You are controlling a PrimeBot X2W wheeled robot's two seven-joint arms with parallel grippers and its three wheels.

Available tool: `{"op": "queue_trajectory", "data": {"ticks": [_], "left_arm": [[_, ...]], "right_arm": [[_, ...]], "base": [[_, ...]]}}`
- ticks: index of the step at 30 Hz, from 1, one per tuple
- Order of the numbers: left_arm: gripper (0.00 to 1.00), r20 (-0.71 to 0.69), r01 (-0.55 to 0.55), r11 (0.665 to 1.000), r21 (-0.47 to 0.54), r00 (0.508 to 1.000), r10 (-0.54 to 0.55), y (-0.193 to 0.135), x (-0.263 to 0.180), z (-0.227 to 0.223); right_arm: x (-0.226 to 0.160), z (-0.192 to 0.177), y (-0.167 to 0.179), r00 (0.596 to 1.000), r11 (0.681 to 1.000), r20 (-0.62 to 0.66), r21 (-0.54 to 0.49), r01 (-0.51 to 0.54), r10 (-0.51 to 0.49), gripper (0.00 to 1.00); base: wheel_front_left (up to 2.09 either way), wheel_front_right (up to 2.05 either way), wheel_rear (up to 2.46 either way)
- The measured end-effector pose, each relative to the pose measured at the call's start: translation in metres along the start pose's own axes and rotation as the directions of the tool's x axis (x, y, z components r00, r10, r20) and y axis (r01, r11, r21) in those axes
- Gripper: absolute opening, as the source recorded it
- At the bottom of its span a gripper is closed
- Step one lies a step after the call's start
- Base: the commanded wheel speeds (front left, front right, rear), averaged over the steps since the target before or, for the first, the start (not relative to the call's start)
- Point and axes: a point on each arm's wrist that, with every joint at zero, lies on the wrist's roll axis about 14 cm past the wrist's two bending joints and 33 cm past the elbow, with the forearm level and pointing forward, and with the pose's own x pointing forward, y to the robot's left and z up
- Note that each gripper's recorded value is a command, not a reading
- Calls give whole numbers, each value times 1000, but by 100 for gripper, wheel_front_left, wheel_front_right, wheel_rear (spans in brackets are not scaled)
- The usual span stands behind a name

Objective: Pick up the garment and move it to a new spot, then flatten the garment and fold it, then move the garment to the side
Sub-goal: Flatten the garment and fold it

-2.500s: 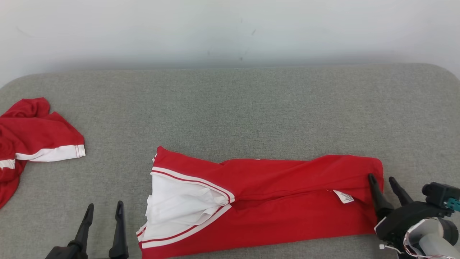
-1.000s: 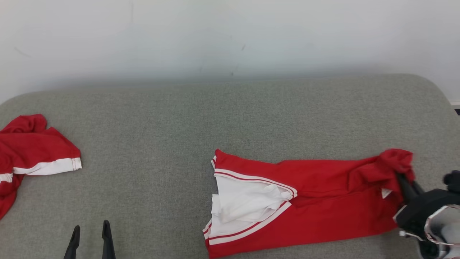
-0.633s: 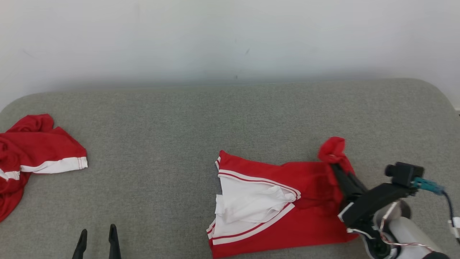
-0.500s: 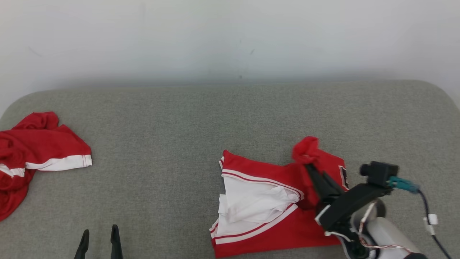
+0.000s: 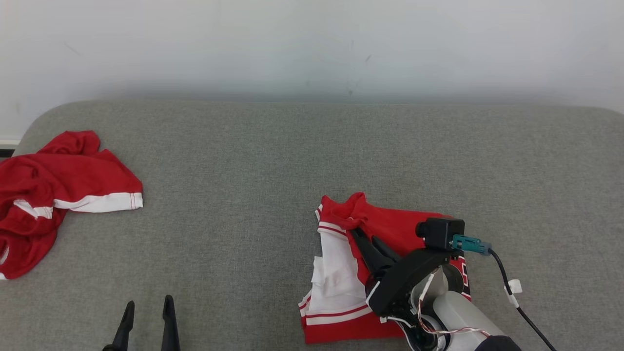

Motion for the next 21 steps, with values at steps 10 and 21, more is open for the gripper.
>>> {"op": "queue_trajectory", "data": {"ticks": [10,21], "left_arm": [[100,-6,-15,1000,-8,1000,15,5,3,-2],[100,-13,-17,1000,-14,1000,17,7,4,-4]], "right_arm": [[16,-24,-10,997,999,-63,-18,42,-43,0],[21,-39,2,996,1000,-87,12,10,-9,0]], "base": [[0,0,0],[0,0,0]]}}
